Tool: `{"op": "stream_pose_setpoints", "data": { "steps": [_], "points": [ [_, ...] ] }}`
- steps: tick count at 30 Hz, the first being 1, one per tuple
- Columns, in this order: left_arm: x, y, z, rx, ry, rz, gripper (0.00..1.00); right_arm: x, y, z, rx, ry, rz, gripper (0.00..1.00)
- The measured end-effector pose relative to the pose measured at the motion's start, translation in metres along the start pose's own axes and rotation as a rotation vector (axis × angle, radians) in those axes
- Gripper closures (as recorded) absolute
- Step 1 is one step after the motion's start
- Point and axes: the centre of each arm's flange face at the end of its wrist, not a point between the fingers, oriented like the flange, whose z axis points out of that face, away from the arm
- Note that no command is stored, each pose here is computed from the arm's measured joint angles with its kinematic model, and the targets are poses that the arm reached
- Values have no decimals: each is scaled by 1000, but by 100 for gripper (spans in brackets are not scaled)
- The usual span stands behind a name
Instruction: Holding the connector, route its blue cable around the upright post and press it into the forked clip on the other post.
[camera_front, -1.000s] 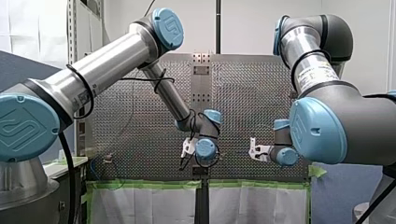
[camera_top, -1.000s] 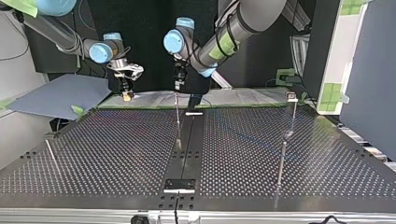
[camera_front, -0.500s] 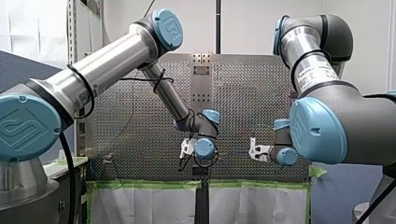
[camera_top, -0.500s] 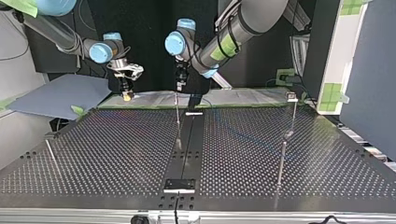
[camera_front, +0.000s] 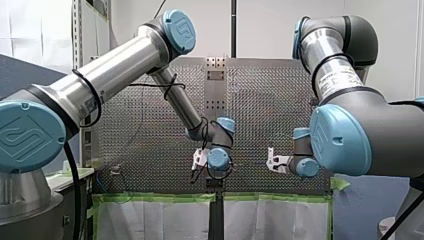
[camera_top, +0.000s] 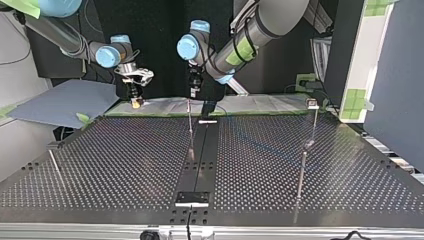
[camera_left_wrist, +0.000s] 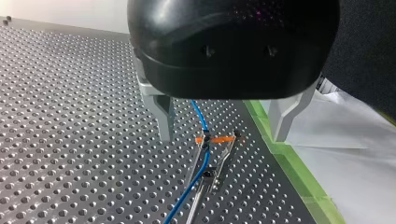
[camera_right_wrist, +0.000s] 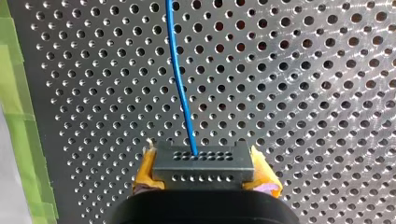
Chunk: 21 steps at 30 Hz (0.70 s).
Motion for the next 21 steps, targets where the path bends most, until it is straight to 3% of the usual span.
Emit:
{"op": "stream_pose_setpoints", "data": {
  "steps": [10,16,21],
  "points": [
    [0,1,0,-2,4,-2,1,1,0,1,1,1,0,100],
    [2,3,-7,1,35,1,1,1,0,1,0,1,0,100],
    [-6,9,-15,10,24,-31,1,1,0,1,0,0,0,100]
  ]
}}
